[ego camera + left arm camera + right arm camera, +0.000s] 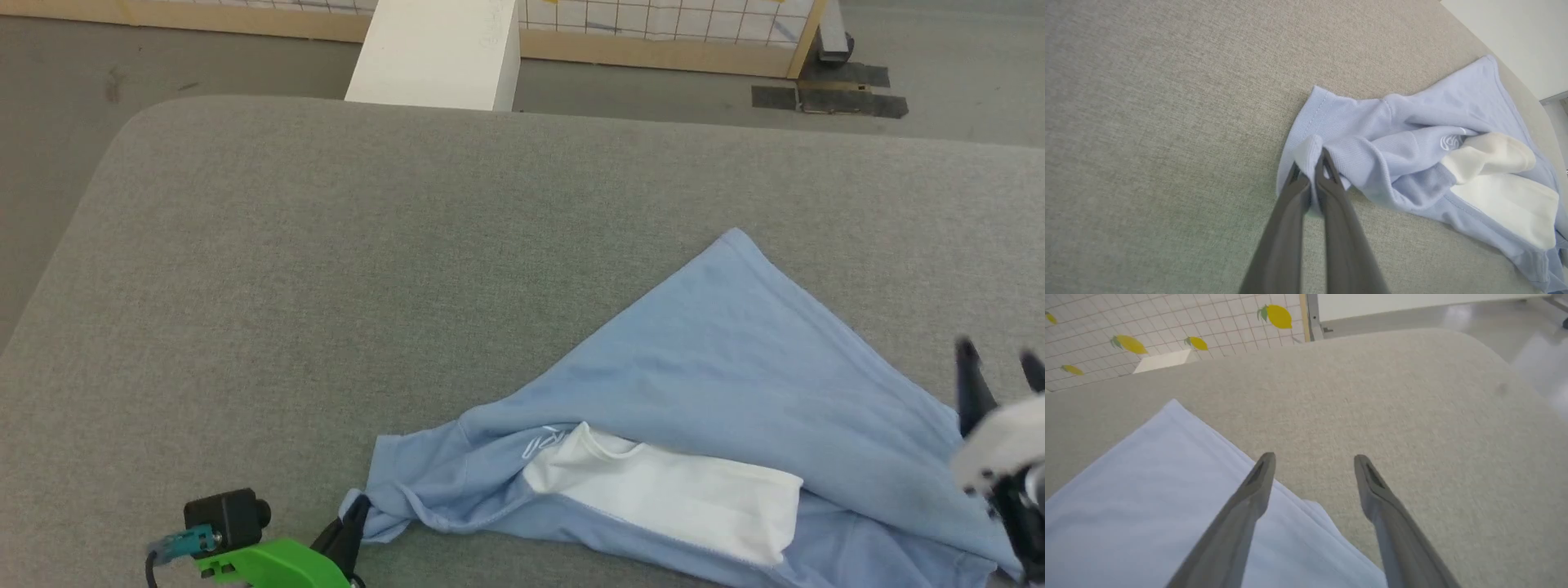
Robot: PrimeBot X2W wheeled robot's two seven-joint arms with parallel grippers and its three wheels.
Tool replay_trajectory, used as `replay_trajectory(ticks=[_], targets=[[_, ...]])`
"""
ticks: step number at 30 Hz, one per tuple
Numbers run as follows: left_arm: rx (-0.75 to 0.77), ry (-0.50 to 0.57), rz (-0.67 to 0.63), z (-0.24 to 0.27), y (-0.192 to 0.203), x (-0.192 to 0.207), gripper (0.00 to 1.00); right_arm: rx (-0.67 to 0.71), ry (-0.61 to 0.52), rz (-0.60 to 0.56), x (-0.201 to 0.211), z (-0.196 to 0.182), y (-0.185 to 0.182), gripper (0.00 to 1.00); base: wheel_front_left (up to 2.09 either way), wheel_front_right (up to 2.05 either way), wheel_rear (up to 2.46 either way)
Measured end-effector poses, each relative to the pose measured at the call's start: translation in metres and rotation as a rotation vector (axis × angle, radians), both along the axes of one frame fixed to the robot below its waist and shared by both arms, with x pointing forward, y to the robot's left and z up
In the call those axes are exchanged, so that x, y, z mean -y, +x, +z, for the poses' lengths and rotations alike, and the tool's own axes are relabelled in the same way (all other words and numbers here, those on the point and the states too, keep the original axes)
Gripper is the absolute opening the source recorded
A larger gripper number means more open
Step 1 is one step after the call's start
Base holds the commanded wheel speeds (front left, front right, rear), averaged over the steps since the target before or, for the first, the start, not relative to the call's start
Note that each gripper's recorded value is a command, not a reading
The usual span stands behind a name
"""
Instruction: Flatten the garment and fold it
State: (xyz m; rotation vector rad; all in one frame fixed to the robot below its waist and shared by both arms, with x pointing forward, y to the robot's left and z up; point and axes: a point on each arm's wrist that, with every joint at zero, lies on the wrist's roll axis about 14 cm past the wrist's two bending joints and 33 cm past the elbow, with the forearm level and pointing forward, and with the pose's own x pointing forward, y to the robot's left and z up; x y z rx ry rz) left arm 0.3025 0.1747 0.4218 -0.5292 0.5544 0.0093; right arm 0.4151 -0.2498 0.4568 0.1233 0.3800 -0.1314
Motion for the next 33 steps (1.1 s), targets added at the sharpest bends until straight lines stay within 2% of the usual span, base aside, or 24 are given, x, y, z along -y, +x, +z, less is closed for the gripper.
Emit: replay_trajectory(ticks=[3, 5, 9, 17, 19, 20, 24, 27, 28, 29, 30, 31, 33], targets=[[-0.010, -0.001, 0.000, -0.003, 0.001, 0.000, 0.00, 0.194, 0.008, 0.117, -0.038, 0.037, 0.036, 1.00, 0.00, 0.00, 0.00], [-0.013, -0.001, 0.001, -0.004, 0.003, 0.000, 0.00, 0.265, 0.006, 0.195, -0.061, 0.049, 0.056, 1.00, 0.00, 0.00, 0.00], [-0.010, -0.008, 0.003, -0.006, 0.009, 0.001, 0.00, 0.260, 0.003, 0.300, -0.093, 0.041, 0.081, 1.00, 0.00, 0.00, 0.00], [-0.029, -0.027, 0.035, -0.017, 0.015, 0.000, 0.00, 0.006, -0.030, 0.439, -0.137, -0.011, 0.128, 1.00, 0.00, 0.00, 0.00], [-0.040, -0.030, 0.051, -0.022, 0.014, -0.001, 0.00, -0.095, -0.045, 0.461, -0.144, -0.030, 0.133, 1.00, 0.00, 0.00, 0.00], [-0.059, -0.031, 0.070, -0.028, 0.011, -0.005, 0.00, -0.221, -0.066, 0.486, -0.153, -0.053, 0.138, 1.00, 0.00, 0.00, 0.00], [-0.075, -0.034, 0.100, -0.035, 0.008, -0.009, 0.00, -0.382, -0.091, 0.496, -0.158, -0.081, 0.139, 1.00, 0.00, 0.00, 0.00], [-0.081, -0.032, 0.119, -0.037, 0.006, -0.014, 0.00, -0.453, -0.103, 0.483, -0.158, -0.089, 0.143, 1.00, 0.00, 0.00, 0.00], [-0.087, -0.030, 0.124, -0.039, 0.004, -0.015, 0.00, -0.475, -0.106, 0.480, -0.159, -0.090, 0.144, 0.48, 0.00, 0.00, 0.00], [-0.091, -0.029, 0.129, -0.040, 0.003, -0.016, 0.00, -0.498, -0.112, 0.480, -0.160, -0.092, 0.144, 0.30, 0.00, 0.00, 0.00], [-0.093, -0.028, 0.133, -0.040, 0.002, -0.017, 0.00, -0.510, -0.121, 0.479, -0.160, -0.091, 0.143, 0.05, 0.00, 0.00, 0.00], [-0.092, -0.028, 0.134, -0.040, 0.002, -0.017, 0.00, -0.512, -0.125, 0.478, -0.161, -0.090, 0.143, 0.00, 0.00, 0.00, 0.00], [-0.087, -0.028, 0.135, -0.038, 0.002, -0.018, 0.00, -0.492, -0.119, 0.474, -0.163, -0.086, 0.142, 0.00, 0.00, 0.00, 0.00]])
